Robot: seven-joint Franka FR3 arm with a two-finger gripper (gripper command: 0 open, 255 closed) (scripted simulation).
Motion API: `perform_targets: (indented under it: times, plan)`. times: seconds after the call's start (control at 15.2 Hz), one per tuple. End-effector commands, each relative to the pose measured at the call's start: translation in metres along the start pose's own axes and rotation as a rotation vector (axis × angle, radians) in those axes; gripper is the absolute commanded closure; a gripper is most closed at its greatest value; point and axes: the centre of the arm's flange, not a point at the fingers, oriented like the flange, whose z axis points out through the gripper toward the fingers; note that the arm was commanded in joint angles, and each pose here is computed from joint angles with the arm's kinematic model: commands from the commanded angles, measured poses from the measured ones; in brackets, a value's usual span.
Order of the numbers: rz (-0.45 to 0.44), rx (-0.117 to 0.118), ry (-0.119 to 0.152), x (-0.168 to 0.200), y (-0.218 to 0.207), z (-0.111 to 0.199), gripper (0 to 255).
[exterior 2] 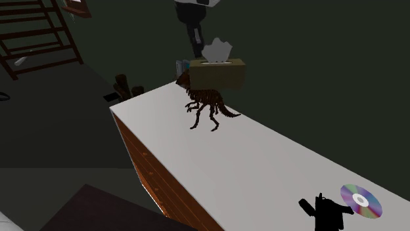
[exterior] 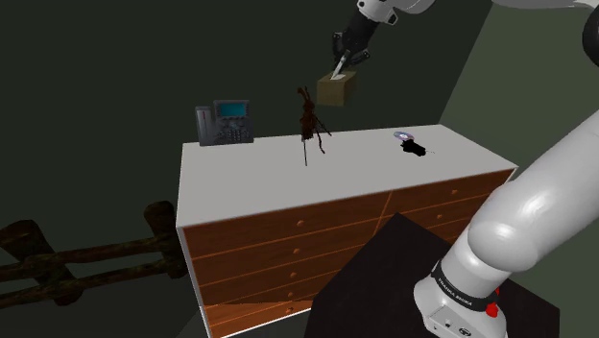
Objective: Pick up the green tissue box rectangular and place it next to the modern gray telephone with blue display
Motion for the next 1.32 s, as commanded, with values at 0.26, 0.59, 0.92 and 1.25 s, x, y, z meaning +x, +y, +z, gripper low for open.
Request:
perform_targets:
  times: [0.26, 0.59, 0.92, 1.25]
  plan:
    - [0.001, 0.0, -0.001, -0.034, -0.068, 0.02, 255]
    - [0.001, 0.0, -0.001, -0.062, -0.125, 0.037, 255]
    - [0.001, 0.0, -0.001, -0.09, -0.182, 0.054, 255]
    - [0.001, 0.0, -0.001, -0.119, -0.239, 0.071, 255]
